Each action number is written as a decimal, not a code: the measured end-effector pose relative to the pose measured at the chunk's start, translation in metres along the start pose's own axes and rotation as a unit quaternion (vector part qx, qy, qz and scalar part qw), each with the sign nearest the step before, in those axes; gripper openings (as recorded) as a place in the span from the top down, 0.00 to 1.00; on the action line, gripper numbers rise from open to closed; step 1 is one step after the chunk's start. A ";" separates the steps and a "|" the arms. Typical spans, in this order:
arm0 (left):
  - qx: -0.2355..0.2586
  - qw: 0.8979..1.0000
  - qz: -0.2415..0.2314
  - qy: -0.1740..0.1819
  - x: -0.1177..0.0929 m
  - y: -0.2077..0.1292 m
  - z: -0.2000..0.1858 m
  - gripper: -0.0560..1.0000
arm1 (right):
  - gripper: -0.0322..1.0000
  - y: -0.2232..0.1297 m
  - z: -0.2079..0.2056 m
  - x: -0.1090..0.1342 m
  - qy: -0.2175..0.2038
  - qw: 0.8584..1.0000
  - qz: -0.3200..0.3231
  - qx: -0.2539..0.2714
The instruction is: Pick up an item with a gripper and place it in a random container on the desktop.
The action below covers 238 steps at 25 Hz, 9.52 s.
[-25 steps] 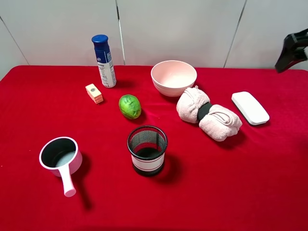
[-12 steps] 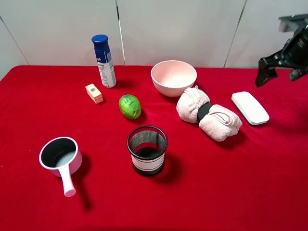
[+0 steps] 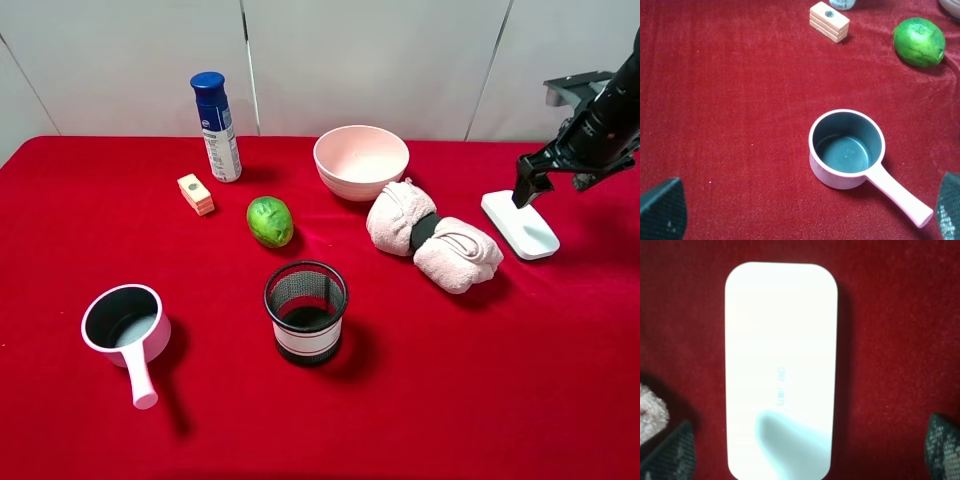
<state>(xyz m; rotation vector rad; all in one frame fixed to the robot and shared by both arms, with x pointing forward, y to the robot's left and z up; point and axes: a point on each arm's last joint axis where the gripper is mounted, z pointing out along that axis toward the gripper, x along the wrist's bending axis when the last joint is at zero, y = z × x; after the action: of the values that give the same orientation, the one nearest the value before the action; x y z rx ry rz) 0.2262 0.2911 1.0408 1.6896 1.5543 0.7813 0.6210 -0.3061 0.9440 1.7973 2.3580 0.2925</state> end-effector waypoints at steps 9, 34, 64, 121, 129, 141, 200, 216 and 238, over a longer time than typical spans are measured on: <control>0.000 1.000 0.000 0.000 0.000 0.000 0.000 0.01 | 0.30 0.000 0.027 0.000 0.014 1.000 0.006 0.013; 0.000 1.000 0.000 0.000 0.000 0.000 0.000 0.01 | 0.33 -0.007 0.068 0.001 0.030 0.998 0.028 0.043; 0.000 1.000 0.000 0.000 0.000 0.000 0.000 0.01 | 0.52 -0.006 0.036 0.003 0.030 0.998 0.023 0.045; 0.000 1.000 0.000 0.000 0.000 0.000 0.000 0.01 | 0.52 0.102 -0.071 0.193 0.058 0.996 -0.067 -0.022; 0.000 1.000 0.000 0.000 0.000 0.000 0.000 0.01 | 0.52 0.118 -0.046 0.207 0.067 0.994 -0.072 -0.042; 0.000 1.000 0.000 0.000 0.000 0.000 0.000 0.01 | 0.52 0.131 -0.012 0.212 0.073 0.992 -0.067 -0.084; 0.000 1.000 0.000 0.000 0.000 0.000 0.000 0.01 | 0.30 0.120 -0.046 0.203 0.038 0.994 -0.101 -0.023; 0.000 1.000 0.000 0.000 0.000 0.000 0.000 0.01 | 0.30 0.080 -0.114 0.197 0.064 0.990 -0.121 -0.037; 0.000 1.000 0.000 0.000 0.000 0.000 0.000 0.01 | 0.30 -0.098 -0.188 0.158 0.060 0.989 -0.135 -0.021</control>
<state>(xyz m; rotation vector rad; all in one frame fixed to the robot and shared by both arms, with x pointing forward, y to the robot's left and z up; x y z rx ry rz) 0.2261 0.2911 1.0408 1.6894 1.5540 0.7816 0.4419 -0.1900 1.0998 1.4565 2.6162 0.4203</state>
